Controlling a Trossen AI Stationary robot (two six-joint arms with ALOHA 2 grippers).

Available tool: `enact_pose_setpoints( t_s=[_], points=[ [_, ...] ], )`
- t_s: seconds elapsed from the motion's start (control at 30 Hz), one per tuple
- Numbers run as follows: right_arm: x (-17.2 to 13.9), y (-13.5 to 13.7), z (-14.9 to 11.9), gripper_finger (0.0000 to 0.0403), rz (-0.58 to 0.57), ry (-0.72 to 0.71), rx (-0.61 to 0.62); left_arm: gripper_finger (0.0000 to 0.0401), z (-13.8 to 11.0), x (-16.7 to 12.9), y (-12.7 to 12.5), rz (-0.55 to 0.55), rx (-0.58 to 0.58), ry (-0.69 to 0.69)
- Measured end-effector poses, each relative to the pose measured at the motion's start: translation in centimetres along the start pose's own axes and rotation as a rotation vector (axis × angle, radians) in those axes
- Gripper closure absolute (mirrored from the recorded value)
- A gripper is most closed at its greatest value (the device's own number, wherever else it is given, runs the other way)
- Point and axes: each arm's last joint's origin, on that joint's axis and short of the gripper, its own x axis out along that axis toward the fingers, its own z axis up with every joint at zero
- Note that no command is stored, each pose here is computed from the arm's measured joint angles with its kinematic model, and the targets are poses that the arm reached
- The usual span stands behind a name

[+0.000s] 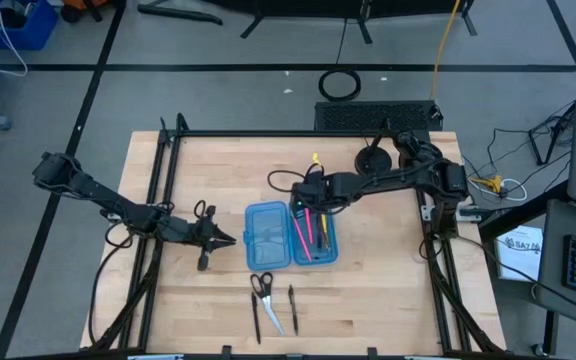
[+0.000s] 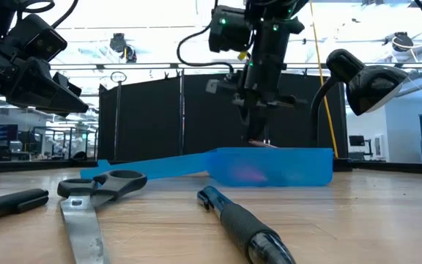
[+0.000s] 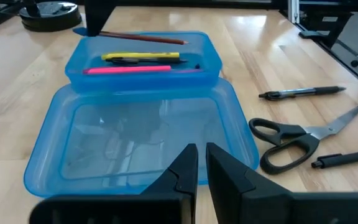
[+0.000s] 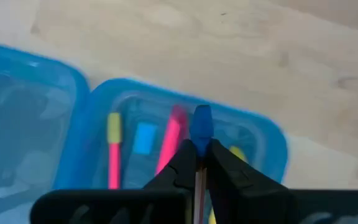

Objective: Pick & place school supplies into a supply box
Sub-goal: Put the brown pencil into the blue supply box

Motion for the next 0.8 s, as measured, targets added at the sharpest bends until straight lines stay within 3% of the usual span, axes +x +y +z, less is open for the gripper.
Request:
enact_pose_setpoints(
  t_s=[0.47, 0.8],
  points=[
    [1.3, -0.9, 0.5, 0.0391, 0.022, 0.070, 0.049, 0.0364, 0.1, 0.0, 0.0, 0.009, 0.084, -0.007],
    [4.3, -0.7, 0.3, 0.0391, -0.022, 0.097, 0.028, 0.0364, 0.4, 0.0, 0.0, 0.005, 0.105, -0.038]
  ],
)
